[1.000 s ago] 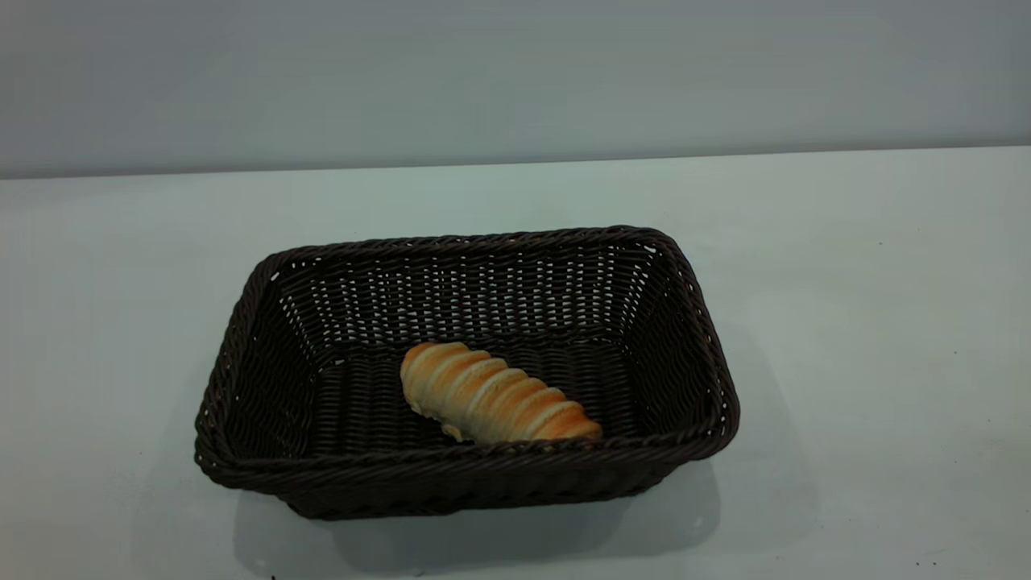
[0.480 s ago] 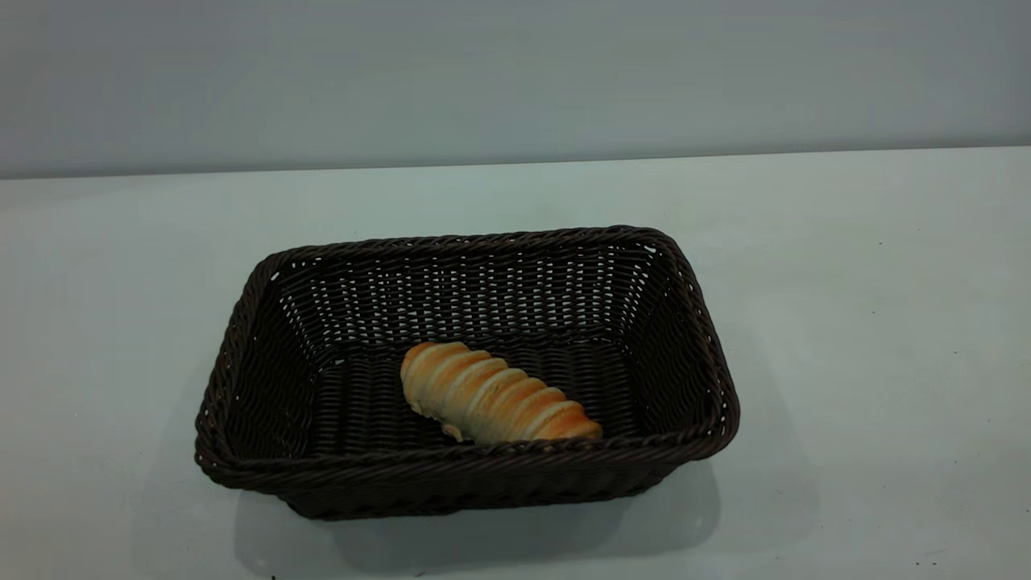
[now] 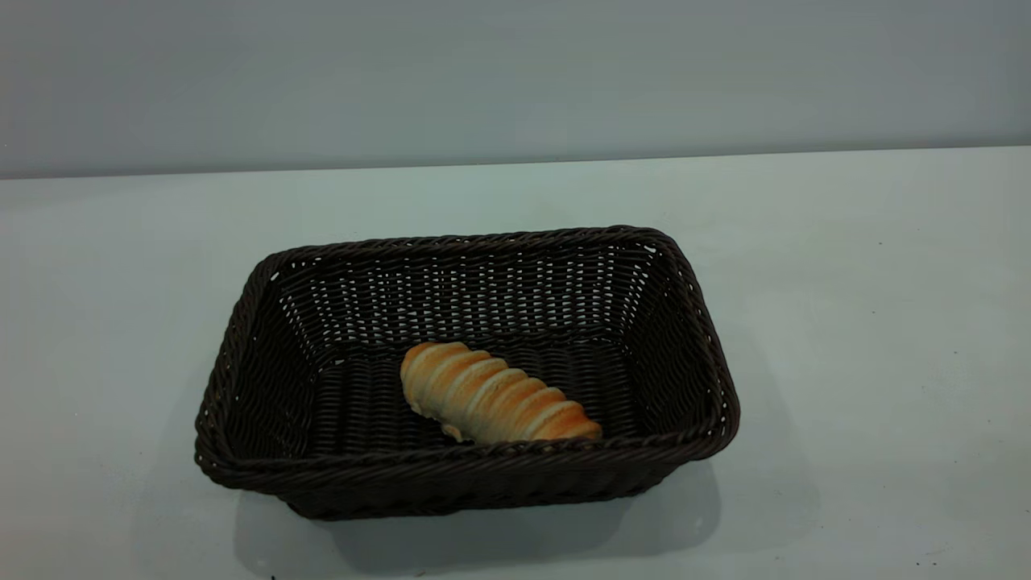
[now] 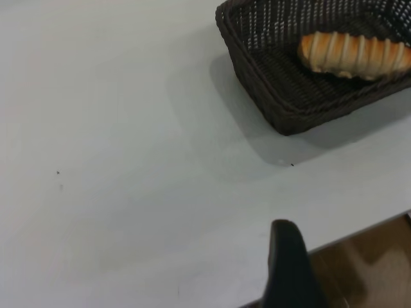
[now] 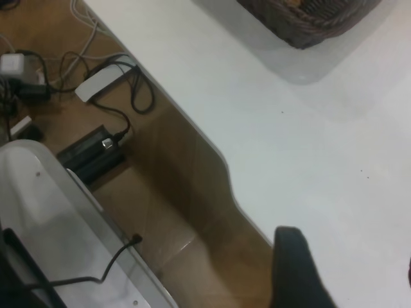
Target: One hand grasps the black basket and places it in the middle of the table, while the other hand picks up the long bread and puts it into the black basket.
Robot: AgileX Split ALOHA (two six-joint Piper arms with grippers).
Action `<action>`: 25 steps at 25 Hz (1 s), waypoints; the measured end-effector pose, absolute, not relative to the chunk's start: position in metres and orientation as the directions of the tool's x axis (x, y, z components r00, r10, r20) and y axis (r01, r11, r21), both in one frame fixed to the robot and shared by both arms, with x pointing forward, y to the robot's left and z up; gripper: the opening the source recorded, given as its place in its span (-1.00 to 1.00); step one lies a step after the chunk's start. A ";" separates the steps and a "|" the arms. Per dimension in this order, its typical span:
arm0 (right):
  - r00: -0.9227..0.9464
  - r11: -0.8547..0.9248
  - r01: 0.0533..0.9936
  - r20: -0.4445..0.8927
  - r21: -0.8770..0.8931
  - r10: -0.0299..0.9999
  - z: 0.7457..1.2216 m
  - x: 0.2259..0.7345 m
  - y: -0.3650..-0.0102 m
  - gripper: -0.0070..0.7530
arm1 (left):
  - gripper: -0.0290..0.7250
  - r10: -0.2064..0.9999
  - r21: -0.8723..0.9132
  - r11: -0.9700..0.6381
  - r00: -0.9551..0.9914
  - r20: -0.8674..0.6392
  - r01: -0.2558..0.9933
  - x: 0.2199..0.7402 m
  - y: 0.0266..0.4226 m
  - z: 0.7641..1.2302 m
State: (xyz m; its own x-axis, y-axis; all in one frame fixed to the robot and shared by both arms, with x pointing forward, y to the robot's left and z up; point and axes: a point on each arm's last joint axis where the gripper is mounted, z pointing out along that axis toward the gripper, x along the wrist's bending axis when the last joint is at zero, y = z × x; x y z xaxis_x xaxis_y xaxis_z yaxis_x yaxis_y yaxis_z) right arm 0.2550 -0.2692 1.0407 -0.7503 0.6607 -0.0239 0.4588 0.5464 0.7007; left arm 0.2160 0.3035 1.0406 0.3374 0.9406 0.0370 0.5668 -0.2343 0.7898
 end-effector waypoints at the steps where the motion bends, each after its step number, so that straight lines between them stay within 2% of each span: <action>1: -0.750 0.548 0.458 -0.027 0.700 0.661 1.041 0.255 -0.269 0.07 | 0.47 0.941 0.789 -0.235 0.337 0.037 0.568 0.216 0.303 1.040; 8: -0.749 0.540 0.440 -0.039 0.717 0.662 1.041 0.252 -0.272 0.07 | 0.47 0.944 0.778 -0.235 0.327 0.041 0.583 0.221 0.303 1.033; 16: -0.741 0.491 0.354 -0.082 0.796 0.666 1.043 0.236 -0.283 0.07 | 0.47 0.952 0.778 -0.216 0.305 0.033 0.590 0.221 0.305 1.033; 25: -0.746 0.488 0.355 -0.073 0.797 0.662 1.043 0.234 -0.283 0.07 | 0.47 0.952 0.778 -0.216 0.305 0.033 0.590 0.221 0.304 1.032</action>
State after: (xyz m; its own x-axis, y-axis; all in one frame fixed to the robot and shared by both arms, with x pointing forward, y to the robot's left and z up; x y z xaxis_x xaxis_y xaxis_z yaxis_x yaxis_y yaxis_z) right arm 0.2341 -0.2832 1.0428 -0.7456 0.6624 -0.0732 0.3554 0.4881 0.7971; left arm 0.2213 0.3045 1.0324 0.3052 0.9517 0.0334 0.5898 -0.2165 0.7780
